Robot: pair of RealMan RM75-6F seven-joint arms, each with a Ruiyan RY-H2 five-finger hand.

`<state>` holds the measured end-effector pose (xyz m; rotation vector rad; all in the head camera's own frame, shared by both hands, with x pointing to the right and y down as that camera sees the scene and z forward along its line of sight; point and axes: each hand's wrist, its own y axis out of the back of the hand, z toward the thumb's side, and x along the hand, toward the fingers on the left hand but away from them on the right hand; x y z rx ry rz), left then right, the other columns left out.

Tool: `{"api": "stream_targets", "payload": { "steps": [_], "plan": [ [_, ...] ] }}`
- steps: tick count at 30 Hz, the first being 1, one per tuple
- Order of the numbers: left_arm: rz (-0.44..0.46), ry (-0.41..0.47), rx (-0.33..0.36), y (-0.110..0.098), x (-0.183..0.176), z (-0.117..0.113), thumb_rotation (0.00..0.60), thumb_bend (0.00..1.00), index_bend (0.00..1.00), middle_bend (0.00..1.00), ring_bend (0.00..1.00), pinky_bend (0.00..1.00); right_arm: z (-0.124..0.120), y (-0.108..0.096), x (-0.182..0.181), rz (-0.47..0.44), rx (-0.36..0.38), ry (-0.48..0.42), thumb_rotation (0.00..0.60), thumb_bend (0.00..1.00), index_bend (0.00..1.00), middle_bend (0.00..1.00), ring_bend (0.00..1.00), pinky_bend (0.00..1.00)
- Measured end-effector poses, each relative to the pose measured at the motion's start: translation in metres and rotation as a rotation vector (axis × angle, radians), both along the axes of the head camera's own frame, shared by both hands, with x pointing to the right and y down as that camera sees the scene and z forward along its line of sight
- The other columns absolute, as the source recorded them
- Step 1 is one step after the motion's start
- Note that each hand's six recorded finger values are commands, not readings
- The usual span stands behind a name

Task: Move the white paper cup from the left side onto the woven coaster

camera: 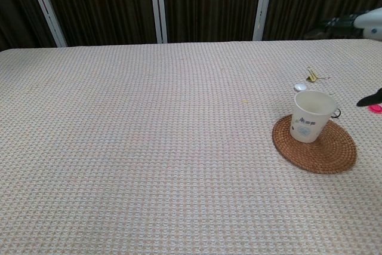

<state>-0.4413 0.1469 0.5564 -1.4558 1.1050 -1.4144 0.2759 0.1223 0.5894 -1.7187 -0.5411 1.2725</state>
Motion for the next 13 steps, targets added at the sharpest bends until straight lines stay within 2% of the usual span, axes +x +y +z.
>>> {"api": "stream_targets", "payload": {
  "steps": [4,7,13],
  "plan": [
    [0.01,0.001,0.008,0.003,-0.003,-0.001,0.6,0.0,0.0,0.0,0.0,0.0,-0.026,0.01,0.029,0.088,0.118,-0.025,0.6,0.0,0.0,0.0,0.0,0.0],
    [0.009,0.002,0.005,0.006,-0.006,0.0,0.6,0.0,0.0,0.0,0.0,0.0,-0.038,0.027,0.06,0.155,0.206,-0.03,0.6,0.0,0.0,0.0,0.0,0.0],
    [0.001,0.023,-0.011,0.012,-0.012,-0.001,0.6,0.0,0.0,0.0,0.0,0.0,-0.036,0.057,0.097,0.193,0.282,0.006,0.6,0.0,0.0,0.0,0.0,0.0]
  ]
}}
